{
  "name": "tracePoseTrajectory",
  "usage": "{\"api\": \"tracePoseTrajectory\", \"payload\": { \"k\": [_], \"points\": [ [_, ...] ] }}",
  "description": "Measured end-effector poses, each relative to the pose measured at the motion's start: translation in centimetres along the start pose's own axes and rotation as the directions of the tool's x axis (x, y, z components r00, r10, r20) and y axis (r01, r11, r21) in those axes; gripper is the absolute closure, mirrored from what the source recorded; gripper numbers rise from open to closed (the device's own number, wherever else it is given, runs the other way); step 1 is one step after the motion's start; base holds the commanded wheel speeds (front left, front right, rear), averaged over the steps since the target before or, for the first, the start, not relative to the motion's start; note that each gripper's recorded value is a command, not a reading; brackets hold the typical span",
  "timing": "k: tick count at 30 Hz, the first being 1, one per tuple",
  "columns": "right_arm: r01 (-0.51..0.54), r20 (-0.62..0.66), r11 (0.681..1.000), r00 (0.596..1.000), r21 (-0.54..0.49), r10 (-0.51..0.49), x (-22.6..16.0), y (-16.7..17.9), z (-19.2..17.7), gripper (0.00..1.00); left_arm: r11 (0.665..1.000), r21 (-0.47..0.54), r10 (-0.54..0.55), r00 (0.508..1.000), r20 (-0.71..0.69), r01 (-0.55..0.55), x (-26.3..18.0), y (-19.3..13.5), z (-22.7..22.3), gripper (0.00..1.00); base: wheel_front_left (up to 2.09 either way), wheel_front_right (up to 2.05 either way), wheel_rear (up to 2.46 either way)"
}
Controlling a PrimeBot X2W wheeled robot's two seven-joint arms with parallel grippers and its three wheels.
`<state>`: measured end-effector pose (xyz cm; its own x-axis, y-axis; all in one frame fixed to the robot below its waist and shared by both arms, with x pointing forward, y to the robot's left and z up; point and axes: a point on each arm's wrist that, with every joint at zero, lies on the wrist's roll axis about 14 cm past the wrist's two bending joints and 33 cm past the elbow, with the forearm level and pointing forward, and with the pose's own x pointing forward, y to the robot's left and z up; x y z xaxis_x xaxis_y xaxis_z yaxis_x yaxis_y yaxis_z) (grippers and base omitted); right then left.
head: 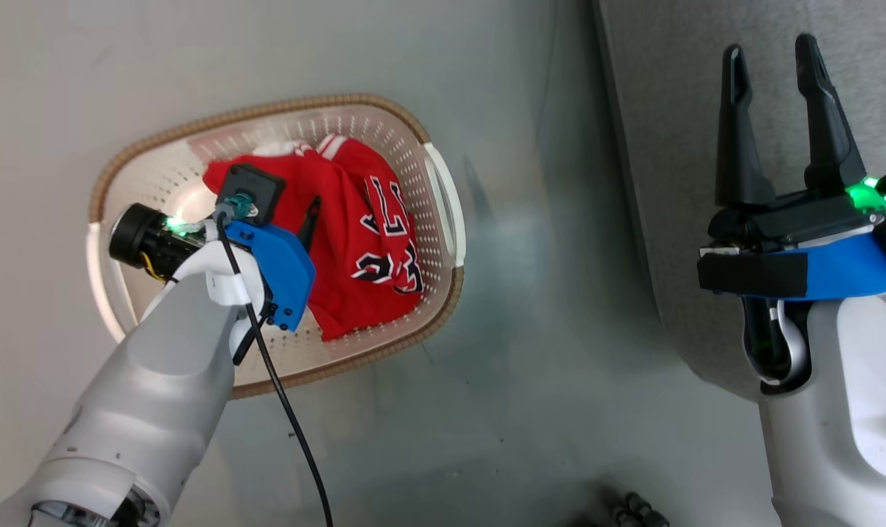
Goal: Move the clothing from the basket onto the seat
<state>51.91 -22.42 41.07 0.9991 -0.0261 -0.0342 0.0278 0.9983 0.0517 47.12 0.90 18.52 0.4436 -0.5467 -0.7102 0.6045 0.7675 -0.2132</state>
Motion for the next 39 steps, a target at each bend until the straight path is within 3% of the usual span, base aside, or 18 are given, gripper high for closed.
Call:
{"api": "tracePoseTrajectory", "payload": {
  "k": [15, 25, 34, 35, 36, 37, 39],
  "points": [
    [-0.018, -0.102, 1.0, 0.995, -0.011, 0.017, 1.7, 0.0, -6.8, 0.0, 0.982, -0.186, -0.026, 0.94, -0.34, -0.041, 4.4, 2.1, -10.5, 0.0, 0.0, 0.0, 0.0],
    [-0.025, -0.16, 1.0, 0.987, -0.016, 0.022, 1.5, -0.1, -10.4, 0.0, 0.96, -0.278, -0.081, 0.927, -0.365, -0.026, 6.9, 1.1, -13.4, 0.0, 0.0, 0.0, 0.0],
    [-0.023, -0.176, 0.999, 0.984, -0.024, 0.019, 1.4, -0.4, -11.4, 0.0, 0.966, -0.257, -0.096, 0.924, -0.371, -0.003, 8.0, 0.7, -14.3, 0.0, 0.0, 0.0, 0.0],
    [-0.024, -0.175, 0.999, 0.984, -0.025, 0.019, 1.4, -0.4, -11.4, 0.0, 0.97, -0.243, -0.095, 0.921, -0.378, 0.001, 7.9, 0.7, -14.5, 0.55, 0.0, 0.0, 0.0],
    [-0.024, -0.175, 0.999, 0.984, -0.026, 0.019, 1.4, -0.4, -11.4, 0.0, 0.973, -0.232, -0.093, 0.918, -0.385, 0.002, 7.9, 0.8, -14.7, 0.92, 0.0, 0.0, 0.0],
    [-0.026, -0.173, 0.999, 0.985, -0.029, 0.02, 1.4, -0.4, -11.3, 0.0, 0.976, -0.216, -0.09, 0.915, -0.393, 0.003, 7.9, 0.9, -14.8, 1.0, 0.0, 0.0, 0.0],
    [-0.026, -0.172, 0.999, 0.985, -0.03, 0.02, 1.5, -0.4, -11.3, 0.0, 0.978, -0.208, -0.087, 0.913, -0.398, 0.003, 7.8, 1.0, -14.9, 1.0, 0.0, 0.0, 0.0]
  ]
}}
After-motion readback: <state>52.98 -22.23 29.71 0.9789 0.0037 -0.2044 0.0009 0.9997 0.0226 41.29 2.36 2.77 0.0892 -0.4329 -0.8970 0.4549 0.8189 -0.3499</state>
